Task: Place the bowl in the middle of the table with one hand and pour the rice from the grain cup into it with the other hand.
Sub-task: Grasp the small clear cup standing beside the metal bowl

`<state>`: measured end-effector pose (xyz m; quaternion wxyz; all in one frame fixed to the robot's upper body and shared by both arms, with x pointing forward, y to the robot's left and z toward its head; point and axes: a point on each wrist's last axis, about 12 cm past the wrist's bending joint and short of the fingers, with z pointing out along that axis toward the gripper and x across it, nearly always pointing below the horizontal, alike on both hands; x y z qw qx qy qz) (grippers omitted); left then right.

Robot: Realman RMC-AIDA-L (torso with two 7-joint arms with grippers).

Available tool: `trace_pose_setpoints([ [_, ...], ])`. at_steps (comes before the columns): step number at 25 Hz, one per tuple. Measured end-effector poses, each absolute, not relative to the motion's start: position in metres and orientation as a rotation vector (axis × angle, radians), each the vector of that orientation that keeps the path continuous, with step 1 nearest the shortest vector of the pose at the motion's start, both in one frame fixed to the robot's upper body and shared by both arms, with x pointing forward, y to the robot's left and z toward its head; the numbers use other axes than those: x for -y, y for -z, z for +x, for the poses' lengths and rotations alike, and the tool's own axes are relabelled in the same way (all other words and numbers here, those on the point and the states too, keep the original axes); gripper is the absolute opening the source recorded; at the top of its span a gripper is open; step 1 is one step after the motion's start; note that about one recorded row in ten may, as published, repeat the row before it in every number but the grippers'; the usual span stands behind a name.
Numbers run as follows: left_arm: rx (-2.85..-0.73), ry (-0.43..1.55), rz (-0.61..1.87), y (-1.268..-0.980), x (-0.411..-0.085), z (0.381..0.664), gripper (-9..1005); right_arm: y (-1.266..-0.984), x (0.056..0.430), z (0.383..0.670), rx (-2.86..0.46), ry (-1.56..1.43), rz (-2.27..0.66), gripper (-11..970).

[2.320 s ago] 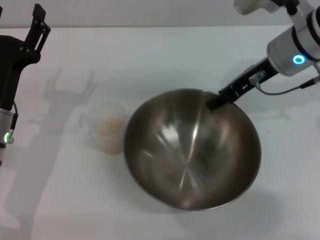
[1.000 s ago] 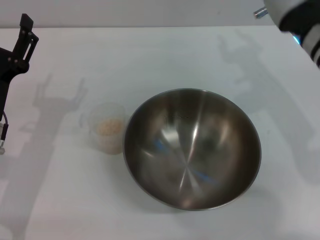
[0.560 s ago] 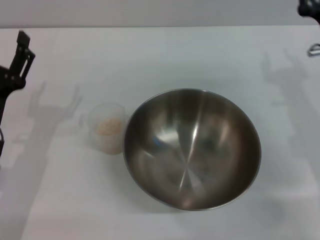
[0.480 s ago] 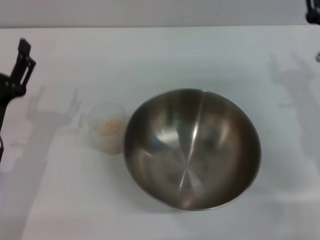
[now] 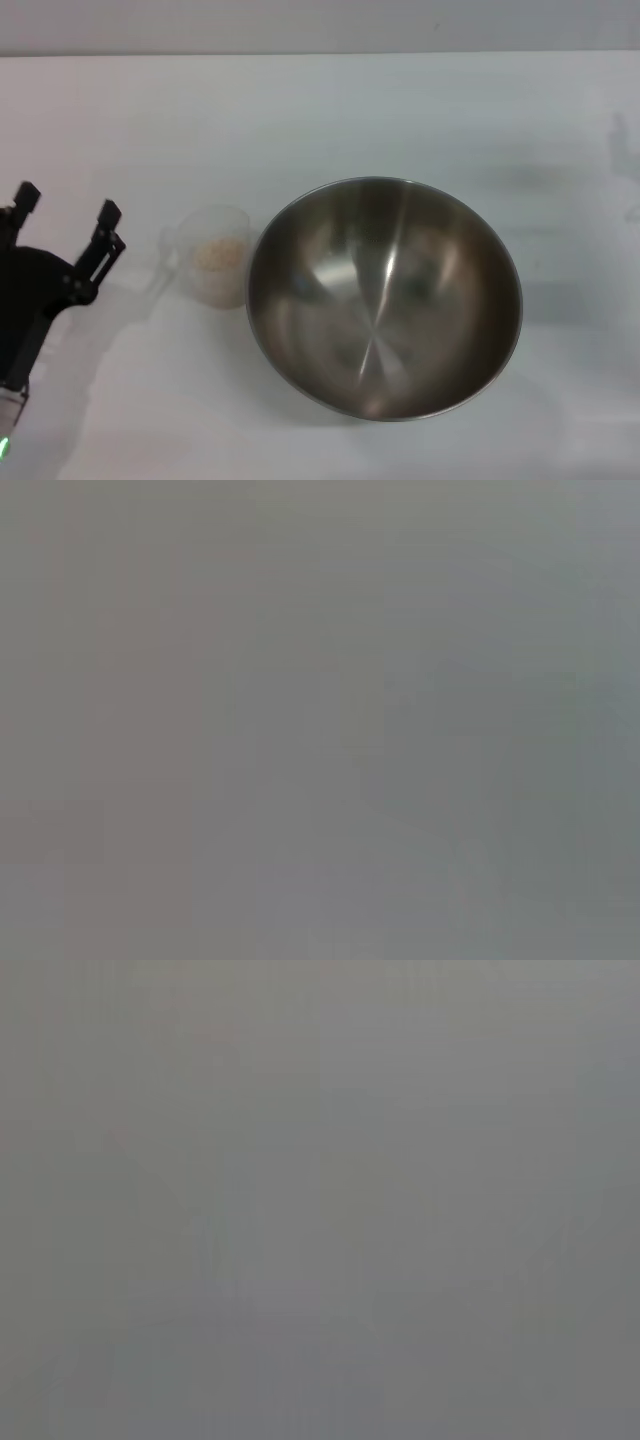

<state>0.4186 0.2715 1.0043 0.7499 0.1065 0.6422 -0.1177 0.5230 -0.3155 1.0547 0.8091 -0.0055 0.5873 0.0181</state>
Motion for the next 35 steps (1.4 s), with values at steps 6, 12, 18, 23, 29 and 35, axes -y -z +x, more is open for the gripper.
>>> trace_pose_setpoints([
  [6,-1.461,0.282,0.275,-0.996,-0.267,0.415,871,-1.057,0.318,0.530,-1.267,-0.027,-0.030,492],
  [12,-1.533,0.299,0.320,-0.987,-0.262,0.414,871,-1.060,0.316,0.539,-1.271,-0.031,-0.045,492],
  [18,-1.578,0.295,0.336,-0.983,-0.260,0.419,871,-1.062,0.315,0.542,-1.266,-0.032,-0.050,492],
  [23,-1.611,0.291,0.353,-0.980,-0.259,0.425,870,-1.062,0.316,0.542,-1.268,-0.031,-0.050,492],
  [29,-1.617,0.289,0.354,-0.979,-0.259,0.426,870,-1.062,0.316,0.541,-1.270,-0.030,-0.050,492],
  [35,-1.644,0.275,0.368,-0.979,-0.258,0.441,838,-1.060,0.317,0.541,-1.279,-0.026,-0.051,492],
])
